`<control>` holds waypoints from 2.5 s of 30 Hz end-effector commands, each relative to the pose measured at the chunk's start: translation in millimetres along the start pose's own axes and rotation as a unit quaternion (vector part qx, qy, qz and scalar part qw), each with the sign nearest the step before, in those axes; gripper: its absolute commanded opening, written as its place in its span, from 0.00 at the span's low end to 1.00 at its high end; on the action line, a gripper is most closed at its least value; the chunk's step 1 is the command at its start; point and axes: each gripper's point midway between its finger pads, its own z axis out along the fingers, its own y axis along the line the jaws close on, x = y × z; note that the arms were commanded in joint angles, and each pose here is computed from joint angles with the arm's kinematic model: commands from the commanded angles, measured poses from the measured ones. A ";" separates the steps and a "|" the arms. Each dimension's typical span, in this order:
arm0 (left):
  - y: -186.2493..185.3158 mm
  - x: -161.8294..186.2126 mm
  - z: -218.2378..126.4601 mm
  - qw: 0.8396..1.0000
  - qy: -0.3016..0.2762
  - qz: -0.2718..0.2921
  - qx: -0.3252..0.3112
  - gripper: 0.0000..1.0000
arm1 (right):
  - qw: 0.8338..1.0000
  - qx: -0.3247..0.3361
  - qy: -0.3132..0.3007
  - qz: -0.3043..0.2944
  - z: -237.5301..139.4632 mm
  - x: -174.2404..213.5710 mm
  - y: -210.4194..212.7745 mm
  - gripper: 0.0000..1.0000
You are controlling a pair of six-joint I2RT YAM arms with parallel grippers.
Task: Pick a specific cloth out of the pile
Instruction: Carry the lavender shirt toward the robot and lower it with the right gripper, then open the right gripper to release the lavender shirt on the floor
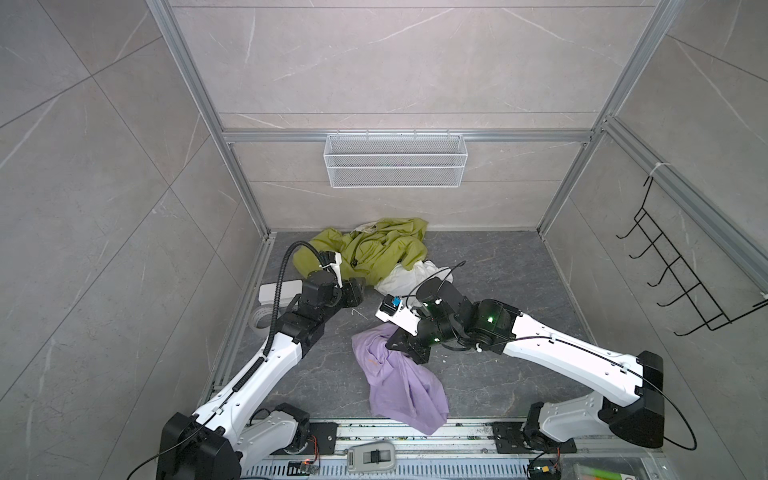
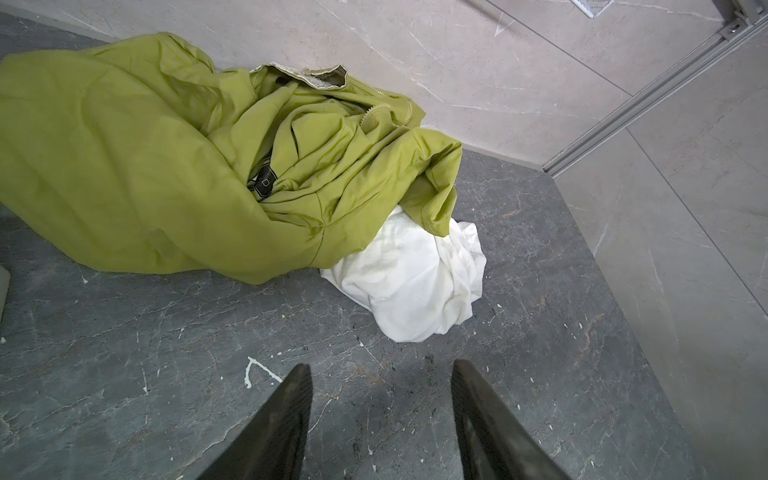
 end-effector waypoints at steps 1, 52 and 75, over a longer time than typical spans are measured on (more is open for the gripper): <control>-6.4 -18.6 -8.4 0.999 -0.034 0.006 0.009 0.57 | 0.999 0.018 -0.023 -0.043 -16.5 -26.8 -4.6 0.00; -5.9 -14.0 -14.2 0.999 -0.029 -0.002 0.018 0.57 | 0.998 0.051 0.039 0.015 81.0 85.7 -53.0 0.00; -10.1 -7.1 -18.1 1.000 -0.009 0.003 0.029 0.58 | 0.994 0.101 0.037 0.020 78.5 73.0 -92.2 0.37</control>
